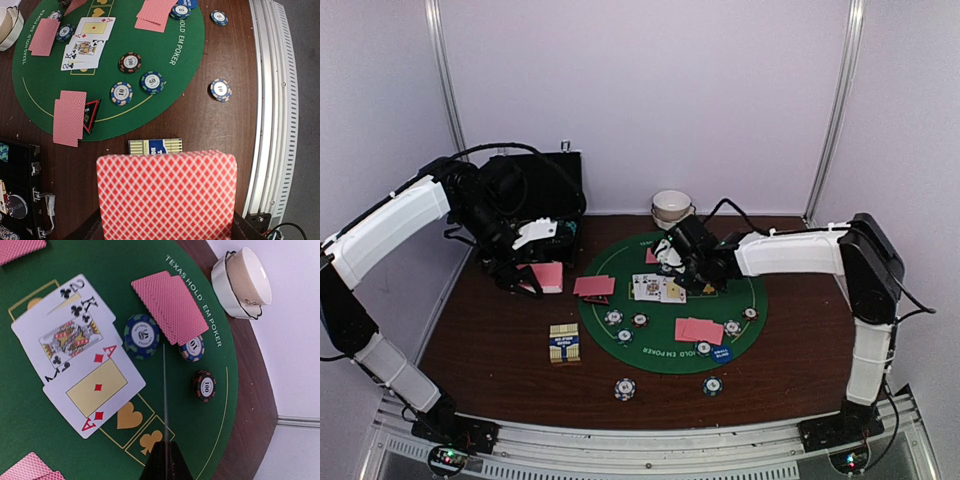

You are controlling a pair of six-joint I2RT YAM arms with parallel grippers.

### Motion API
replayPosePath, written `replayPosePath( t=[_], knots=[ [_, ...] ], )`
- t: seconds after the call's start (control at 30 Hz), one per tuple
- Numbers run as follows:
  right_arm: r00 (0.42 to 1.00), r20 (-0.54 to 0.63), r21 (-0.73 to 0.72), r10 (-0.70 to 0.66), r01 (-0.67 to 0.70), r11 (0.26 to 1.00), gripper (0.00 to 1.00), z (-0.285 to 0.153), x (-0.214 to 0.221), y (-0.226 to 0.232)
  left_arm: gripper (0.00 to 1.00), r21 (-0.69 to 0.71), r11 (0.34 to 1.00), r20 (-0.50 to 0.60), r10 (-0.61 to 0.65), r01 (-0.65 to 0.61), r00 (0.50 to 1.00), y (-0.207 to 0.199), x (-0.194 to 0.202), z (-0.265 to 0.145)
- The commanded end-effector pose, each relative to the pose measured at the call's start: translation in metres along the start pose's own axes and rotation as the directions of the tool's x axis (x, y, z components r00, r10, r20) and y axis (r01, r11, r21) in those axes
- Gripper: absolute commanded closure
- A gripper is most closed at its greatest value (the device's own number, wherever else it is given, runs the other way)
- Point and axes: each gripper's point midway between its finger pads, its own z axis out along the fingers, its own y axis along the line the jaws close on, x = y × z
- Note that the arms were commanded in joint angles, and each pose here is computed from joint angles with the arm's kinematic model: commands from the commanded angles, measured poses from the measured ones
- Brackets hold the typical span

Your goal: Distribute texas hold em gaming equipment

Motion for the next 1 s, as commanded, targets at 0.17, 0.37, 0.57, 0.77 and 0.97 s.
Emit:
replayPosePath(
  t=[0.17,0.37,0.57,0.77,0.97],
  knots=[
    [0.628,-0.087,-0.572,0.774,-0.667,0.477,1.00,-0.051,-0.020,-0.060,0.83,-0.021,0.999,0.029,0.029,-0.029,0.999,-0.001,-0.007,-0.011],
    [0.426,-0.382,-0.696,0.820,-0.717,0.048,1.00,-0.021,-0.007,-0.048,0.84,-0.016,1.000,0.033,0.027,-0.027,0.999,-0.001,-0.008,-0.011],
    [0.356,-0.512,-0.685,0.782,-0.719,-0.121,1.00,0.001,-0.006,-0.028,0.84,-0.023,0.999,0.026,0.027,-0.027,0.999,-0.001,-0.006,-0.012],
    [0.288,-0.564,-0.595,0.774,-0.791,-0.140,1.00,0.024,0.010,-0.021,0.84,-0.014,1.000,0.023,0.028,-0.027,0.999,-0.002,-0.004,-0.009],
    [0.238,-0.595,-0.526,0.768,-0.838,-0.148,1.00,0.037,0.022,-0.015,0.84,-0.016,0.999,0.025,0.029,-0.029,0.999,-0.002,-0.005,-0.010]
  ],
)
